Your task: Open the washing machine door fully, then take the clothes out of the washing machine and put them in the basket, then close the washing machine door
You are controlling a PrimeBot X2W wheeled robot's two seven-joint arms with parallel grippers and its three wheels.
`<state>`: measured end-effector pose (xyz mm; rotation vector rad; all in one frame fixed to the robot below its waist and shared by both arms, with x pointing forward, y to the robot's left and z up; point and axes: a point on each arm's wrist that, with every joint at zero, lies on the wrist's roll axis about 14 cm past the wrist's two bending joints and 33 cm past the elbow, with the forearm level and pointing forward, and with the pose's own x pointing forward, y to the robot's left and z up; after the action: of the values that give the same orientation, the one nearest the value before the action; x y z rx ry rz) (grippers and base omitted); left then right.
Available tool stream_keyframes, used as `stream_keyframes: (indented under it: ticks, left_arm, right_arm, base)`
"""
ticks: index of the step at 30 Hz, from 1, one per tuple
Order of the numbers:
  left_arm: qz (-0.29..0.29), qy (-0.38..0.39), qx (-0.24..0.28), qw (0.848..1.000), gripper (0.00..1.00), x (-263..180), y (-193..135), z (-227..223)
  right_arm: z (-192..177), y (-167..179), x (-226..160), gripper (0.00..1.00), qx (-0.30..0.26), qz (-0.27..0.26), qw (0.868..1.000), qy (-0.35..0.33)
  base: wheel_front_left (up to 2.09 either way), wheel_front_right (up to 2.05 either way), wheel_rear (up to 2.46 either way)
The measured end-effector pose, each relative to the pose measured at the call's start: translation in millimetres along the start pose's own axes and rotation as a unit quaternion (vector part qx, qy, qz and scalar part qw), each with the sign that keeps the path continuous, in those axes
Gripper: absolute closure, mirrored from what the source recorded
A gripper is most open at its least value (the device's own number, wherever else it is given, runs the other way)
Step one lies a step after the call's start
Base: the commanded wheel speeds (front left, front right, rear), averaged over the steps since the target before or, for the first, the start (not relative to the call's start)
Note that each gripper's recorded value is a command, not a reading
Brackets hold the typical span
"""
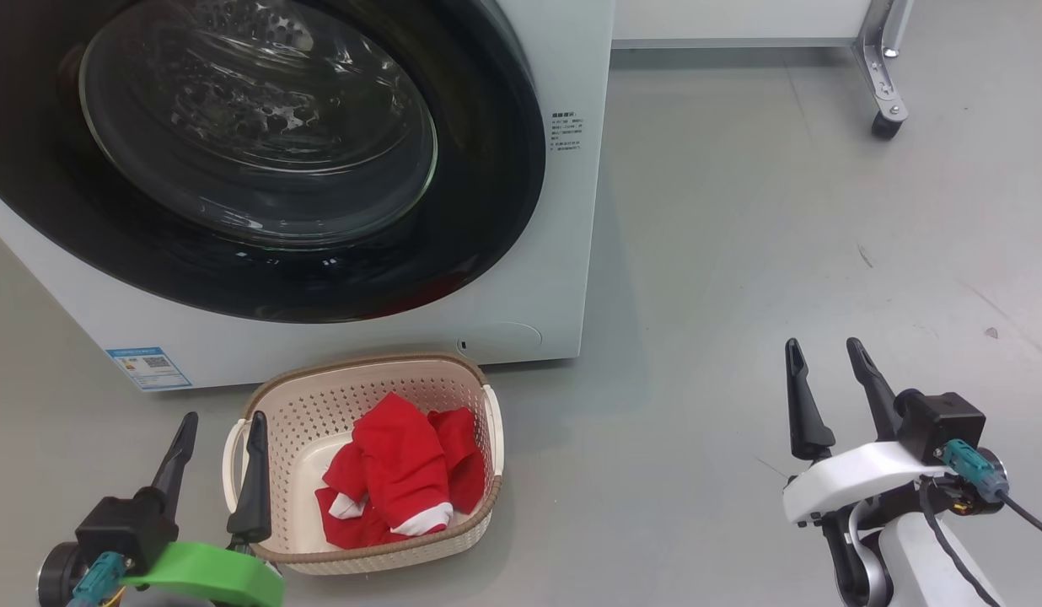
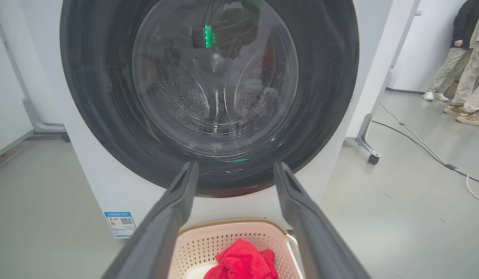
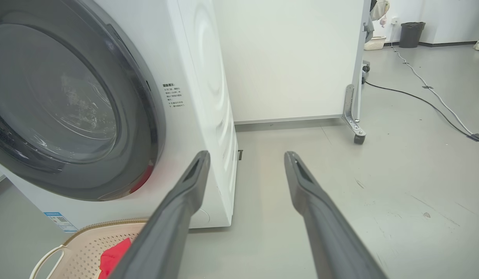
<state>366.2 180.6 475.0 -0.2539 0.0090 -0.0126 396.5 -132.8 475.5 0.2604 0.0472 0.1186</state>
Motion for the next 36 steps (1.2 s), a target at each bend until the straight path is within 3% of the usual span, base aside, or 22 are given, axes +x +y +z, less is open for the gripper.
stream_keyframes:
  ticks: [17,18,25,36]
  left_arm:
    - [-0.001,-0.007,0.001,1.0,0.0,-3.6,-0.2,4.3]
    - [-0.003,-0.009,0.001,1.0,1.0,-3.2,-1.6,5.6]
    - [0.004,0.032,-0.012,0.999,1.0,-14.1,-3.3,-21.6]
    - [0.021,0.041,-0.068,0.997,1.0,-14.5,1.6,-24.1]
  right_arm:
    - [0.6,-0.8,-7.6,0.0,0.001,-0.003,1.0,-0.004]
    - [0.8,-0.8,-7.6,1.0,0.001,-0.003,1.0,-0.005]
    - [-32.6,-5.6,-24.7,1.0,0.012,-0.02,0.999,0.045]
    - [-31.9,-20.3,-25.2,1.0,0.07,-0.051,0.995,0.053]
  base:
    - [0.0,0.0,0.0]
    - [0.0,0.0,0.0]
    - [0.0,0.0,0.0]
    - [0.0,0.0,0.0]
